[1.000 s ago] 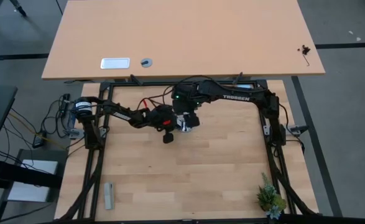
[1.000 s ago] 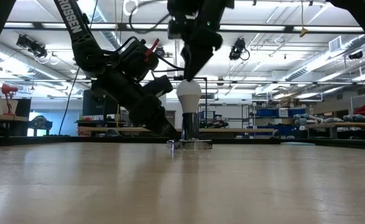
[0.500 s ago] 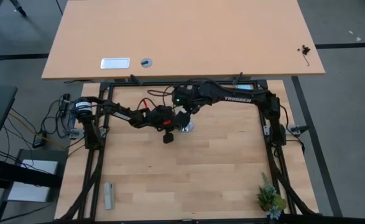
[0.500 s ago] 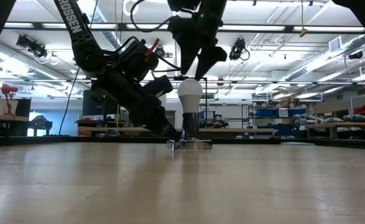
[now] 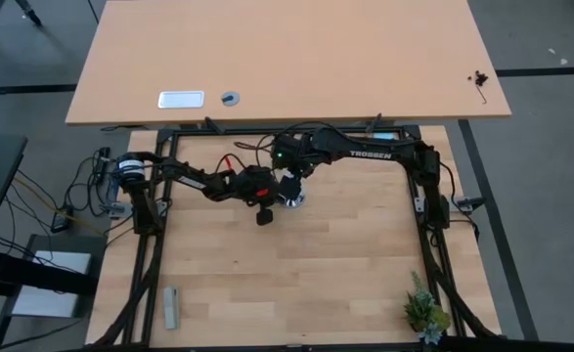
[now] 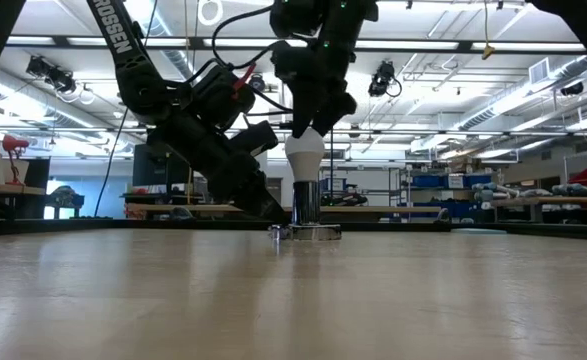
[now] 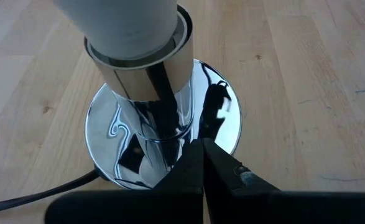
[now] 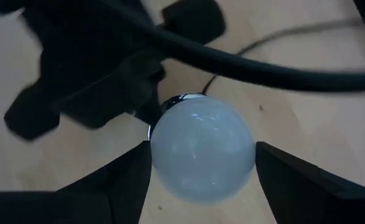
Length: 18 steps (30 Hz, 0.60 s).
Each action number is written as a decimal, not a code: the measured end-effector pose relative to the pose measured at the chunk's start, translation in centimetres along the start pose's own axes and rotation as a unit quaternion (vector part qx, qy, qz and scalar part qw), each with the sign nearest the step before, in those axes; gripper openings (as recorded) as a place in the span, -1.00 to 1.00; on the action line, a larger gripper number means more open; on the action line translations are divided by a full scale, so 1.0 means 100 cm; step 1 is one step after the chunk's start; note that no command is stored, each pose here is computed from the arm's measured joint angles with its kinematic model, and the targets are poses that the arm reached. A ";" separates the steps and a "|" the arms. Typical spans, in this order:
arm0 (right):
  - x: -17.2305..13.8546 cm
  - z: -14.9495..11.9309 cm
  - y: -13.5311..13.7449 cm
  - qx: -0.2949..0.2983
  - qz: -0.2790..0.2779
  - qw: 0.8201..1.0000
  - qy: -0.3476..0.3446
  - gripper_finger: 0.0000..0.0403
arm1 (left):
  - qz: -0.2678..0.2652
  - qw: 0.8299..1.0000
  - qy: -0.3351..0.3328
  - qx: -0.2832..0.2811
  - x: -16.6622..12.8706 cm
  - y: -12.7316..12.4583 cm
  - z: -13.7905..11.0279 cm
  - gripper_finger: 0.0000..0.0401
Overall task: Screw lightbulb
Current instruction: Remove the lightbulb from the lamp socket
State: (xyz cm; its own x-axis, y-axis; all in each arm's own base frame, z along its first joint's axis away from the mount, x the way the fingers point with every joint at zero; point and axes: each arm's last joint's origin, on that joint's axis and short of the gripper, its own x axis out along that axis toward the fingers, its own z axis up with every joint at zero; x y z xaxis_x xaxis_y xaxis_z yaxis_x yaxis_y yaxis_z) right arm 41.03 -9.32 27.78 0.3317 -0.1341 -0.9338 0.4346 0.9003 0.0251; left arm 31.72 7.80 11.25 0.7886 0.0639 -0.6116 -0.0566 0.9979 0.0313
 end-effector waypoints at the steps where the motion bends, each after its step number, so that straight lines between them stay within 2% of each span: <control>1: 0.000 0.000 0.000 -0.031 0.005 1.000 0.000 0.37 | 0.000 1.000 0.000 0.000 0.000 0.000 0.000 -1.00; 4: 0.000 0.002 0.001 -0.133 0.013 0.991 -0.012 0.29 | 0.000 1.000 0.000 0.000 0.000 0.000 0.000 -1.00; 9: 0.000 0.004 -0.001 -0.287 0.027 0.957 -0.024 0.20 | 0.002 1.000 0.001 -0.001 0.000 0.000 0.000 -1.00; 11: 0.000 0.005 -0.002 -0.309 0.034 0.950 -0.025 0.19 | 0.002 1.000 0.001 -0.001 0.000 0.000 0.000 -1.00; 18: -0.010 0.003 0.000 -0.314 0.034 0.949 -0.006 0.20 | 0.002 1.000 0.001 0.002 0.000 0.000 0.000 -1.00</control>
State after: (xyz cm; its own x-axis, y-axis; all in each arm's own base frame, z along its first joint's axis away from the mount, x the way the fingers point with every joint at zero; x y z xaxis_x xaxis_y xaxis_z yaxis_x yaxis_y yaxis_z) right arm 40.91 -9.33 28.81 0.3517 -0.0674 -0.9337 -0.1709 0.9760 -0.1348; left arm 31.71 7.83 11.23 0.7872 0.0681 -0.6130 -0.0580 0.9977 0.0363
